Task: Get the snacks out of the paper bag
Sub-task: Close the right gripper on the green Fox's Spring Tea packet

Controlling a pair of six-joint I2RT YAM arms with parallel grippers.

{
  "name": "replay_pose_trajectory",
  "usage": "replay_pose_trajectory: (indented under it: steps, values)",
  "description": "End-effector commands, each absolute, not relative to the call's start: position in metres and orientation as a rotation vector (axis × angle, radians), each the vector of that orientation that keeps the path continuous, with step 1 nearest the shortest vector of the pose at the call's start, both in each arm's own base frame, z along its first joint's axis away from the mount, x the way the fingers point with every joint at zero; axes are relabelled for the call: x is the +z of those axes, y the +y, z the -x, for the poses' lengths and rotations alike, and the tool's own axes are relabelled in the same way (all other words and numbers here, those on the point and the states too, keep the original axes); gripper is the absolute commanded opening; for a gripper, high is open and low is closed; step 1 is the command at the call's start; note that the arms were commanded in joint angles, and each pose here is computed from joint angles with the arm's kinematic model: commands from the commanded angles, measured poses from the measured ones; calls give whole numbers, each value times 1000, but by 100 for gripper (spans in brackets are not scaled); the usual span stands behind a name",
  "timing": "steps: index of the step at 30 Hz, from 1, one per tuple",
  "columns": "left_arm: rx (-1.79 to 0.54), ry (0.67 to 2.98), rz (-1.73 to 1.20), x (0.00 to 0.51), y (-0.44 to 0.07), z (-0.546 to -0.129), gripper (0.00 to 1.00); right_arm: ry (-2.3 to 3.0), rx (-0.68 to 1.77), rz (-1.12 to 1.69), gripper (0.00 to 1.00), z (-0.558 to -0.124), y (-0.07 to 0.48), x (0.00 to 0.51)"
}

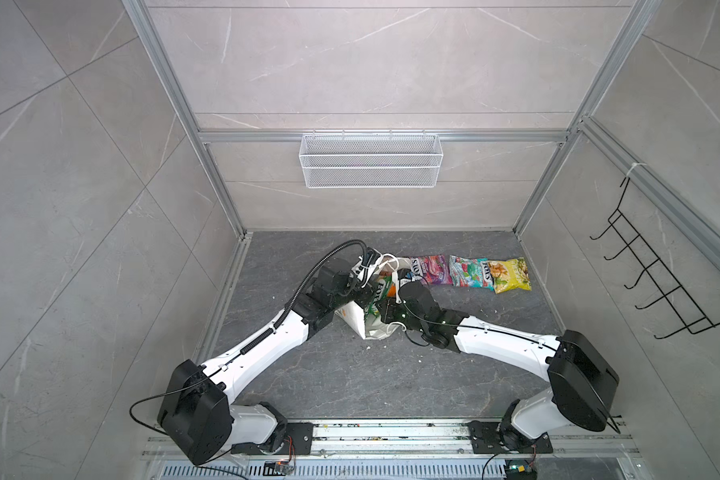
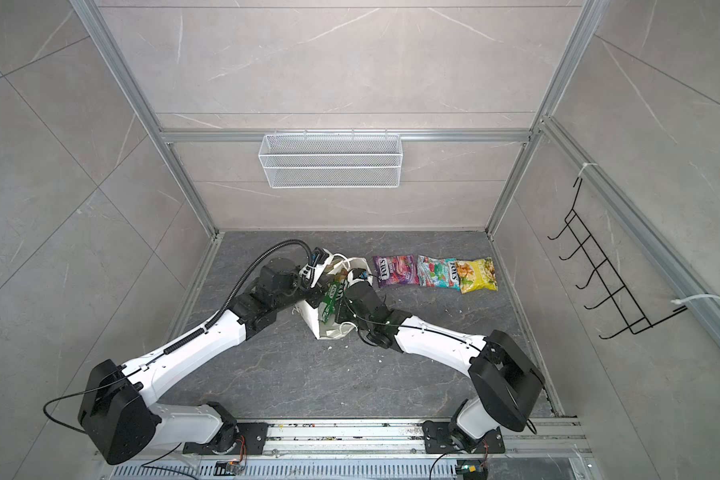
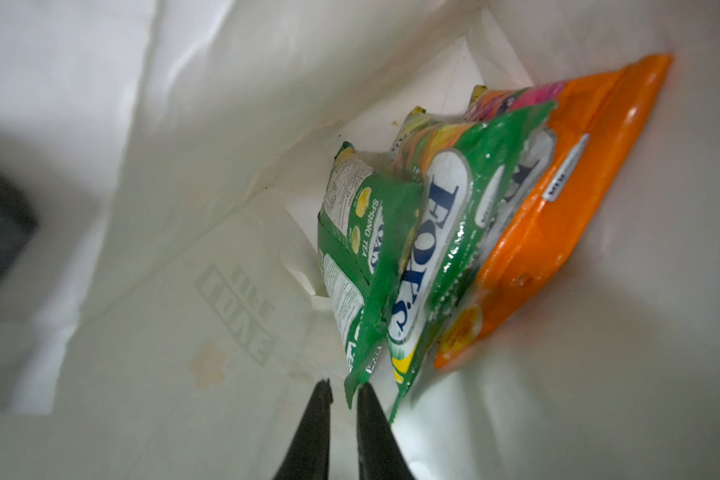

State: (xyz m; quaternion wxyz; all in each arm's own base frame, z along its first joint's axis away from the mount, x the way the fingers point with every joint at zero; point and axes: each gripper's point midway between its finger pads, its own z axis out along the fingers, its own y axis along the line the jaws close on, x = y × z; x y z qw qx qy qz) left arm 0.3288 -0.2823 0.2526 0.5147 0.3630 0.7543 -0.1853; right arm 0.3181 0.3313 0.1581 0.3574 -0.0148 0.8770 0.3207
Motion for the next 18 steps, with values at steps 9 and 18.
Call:
replay_pose_trajectory:
  steps: [9,18]
  values:
    - [-474,1729,-858,278,-289,-331,0,2331,688,-73,28,-344,330,137]
    - [-478,1726,-864,278,-290,-330,0,2336,658,-70,22,-362,344,131]
